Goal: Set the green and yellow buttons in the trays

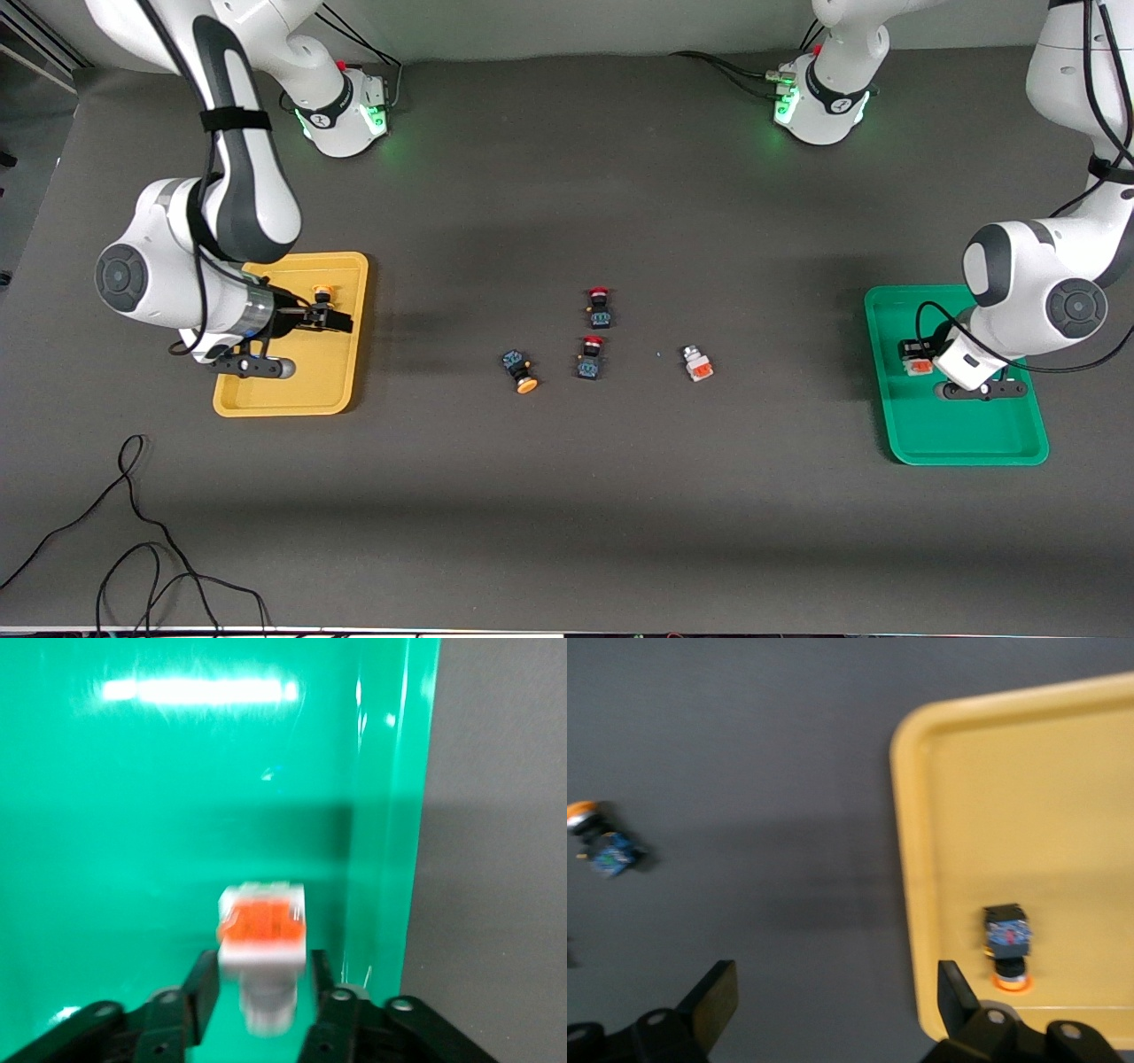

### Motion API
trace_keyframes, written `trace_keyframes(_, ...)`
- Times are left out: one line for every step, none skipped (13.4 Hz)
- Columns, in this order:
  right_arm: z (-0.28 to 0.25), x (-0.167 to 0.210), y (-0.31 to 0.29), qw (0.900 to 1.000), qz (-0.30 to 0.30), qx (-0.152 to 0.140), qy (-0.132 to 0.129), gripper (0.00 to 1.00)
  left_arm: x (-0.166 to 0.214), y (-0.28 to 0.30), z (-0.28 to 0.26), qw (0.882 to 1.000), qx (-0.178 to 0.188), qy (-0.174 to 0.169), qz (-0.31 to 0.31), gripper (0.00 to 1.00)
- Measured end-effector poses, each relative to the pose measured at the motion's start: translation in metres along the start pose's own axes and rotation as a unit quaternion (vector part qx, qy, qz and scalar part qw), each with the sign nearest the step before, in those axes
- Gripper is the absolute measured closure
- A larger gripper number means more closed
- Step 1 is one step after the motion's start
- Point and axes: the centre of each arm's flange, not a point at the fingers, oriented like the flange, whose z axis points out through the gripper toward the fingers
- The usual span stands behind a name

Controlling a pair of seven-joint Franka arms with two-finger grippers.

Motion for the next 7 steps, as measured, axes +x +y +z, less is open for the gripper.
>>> trace_keyframes(-0.003, -0.001, -0.022, 1.000, -0.018, -0.004, 0.007, 0.00, 0.004, -0.002, -0.006, 1.000, 0.001, -0.002, 0.004, 0.33)
trace_keyframes(-0.005, -0.002, -0.045, 0.999, -0.037, -0.009, 0.013, 0.00, 0.009, -0.006, -0.017, 1.000, 0.002, -0.011, 0.007, 0.24)
trace_keyframes(-0.006, -0.002, -0.070, 0.998, -0.058, -0.017, 0.021, 0.00, 0.015, -0.011, -0.035, 1.000, 0.003, -0.026, 0.007, 0.12)
trace_keyframes(-0.007, -0.003, -0.097, 0.996, -0.080, -0.026, 0.030, 0.00, 0.022, -0.016, -0.063, 0.999, 0.005, -0.043, 0.006, 0.01)
trace_keyframes(-0.005, -0.005, -0.121, 0.993, -0.105, -0.034, 0.037, 0.00, 0.028, -0.017, -0.095, 0.998, 0.004, -0.056, 0.003, 0.00)
trace_keyframes(-0.003, -0.007, -0.141, 0.989, -0.135, -0.042, 0.044, 0.00, 0.033, -0.013, -0.127, 0.998, -0.002, -0.059, 0.003, 0.00)
trace_keyframes(0.001, -0.008, -0.157, 0.984, -0.162, -0.046, 0.054, 0.00, 0.037, 0.000, -0.153, 0.998, -0.008, -0.054, 0.002, 0.00)
